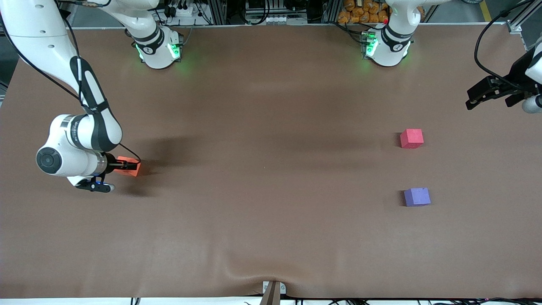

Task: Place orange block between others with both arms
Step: 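Lower the right gripper and grasp the orange cube, then carry the orange cube with the right gripper toward the table middle, then release the orange cube while the left gripper reaches toward it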

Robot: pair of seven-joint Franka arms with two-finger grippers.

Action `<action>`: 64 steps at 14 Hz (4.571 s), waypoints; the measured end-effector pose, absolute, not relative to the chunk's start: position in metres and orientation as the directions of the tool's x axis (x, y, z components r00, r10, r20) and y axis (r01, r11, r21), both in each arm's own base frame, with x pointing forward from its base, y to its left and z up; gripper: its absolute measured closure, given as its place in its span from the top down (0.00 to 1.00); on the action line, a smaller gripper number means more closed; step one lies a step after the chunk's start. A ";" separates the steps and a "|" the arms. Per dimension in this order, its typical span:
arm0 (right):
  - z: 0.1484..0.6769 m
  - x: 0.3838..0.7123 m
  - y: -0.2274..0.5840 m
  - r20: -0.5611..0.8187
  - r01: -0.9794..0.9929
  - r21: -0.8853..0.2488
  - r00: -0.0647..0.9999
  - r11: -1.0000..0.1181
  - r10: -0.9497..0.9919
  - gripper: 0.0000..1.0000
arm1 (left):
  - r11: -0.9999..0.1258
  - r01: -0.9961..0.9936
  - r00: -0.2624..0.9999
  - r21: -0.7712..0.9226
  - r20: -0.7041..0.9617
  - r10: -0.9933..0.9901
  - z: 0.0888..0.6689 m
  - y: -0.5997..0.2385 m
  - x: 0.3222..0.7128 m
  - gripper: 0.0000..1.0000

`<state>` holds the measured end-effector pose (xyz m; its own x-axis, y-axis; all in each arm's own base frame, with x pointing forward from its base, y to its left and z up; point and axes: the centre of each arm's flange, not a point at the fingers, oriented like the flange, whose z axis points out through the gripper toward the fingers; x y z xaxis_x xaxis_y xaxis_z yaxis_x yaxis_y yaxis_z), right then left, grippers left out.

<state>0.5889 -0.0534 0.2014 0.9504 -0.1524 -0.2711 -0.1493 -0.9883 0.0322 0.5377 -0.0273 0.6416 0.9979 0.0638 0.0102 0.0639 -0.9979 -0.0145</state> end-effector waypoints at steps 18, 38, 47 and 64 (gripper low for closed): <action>0.331 0.627 0.178 -0.250 0.089 -0.150 0.960 -0.985 0.125 0.56 | -0.998 0.063 0.998 -0.013 -0.009 0.063 0.625 -0.027 0.549 1.00; 0.234 0.581 0.468 -0.157 0.011 -0.107 0.987 -0.994 0.028 0.56 | -0.998 0.062 0.998 -0.013 -0.016 0.062 0.621 -0.027 0.550 1.00; 0.215 0.573 0.479 -0.157 0.027 -0.104 0.987 -0.994 0.043 0.90 | -0.998 0.062 0.998 -0.013 -0.018 0.062 0.620 -0.027 0.551 1.00; 0.447 0.631 0.210 -0.147 -0.030 -0.051 0.989 -0.998 -0.022 1.00 | -0.993 -0.109 0.982 0.050 -0.147 -0.116 0.426 -0.336 0.579 1.00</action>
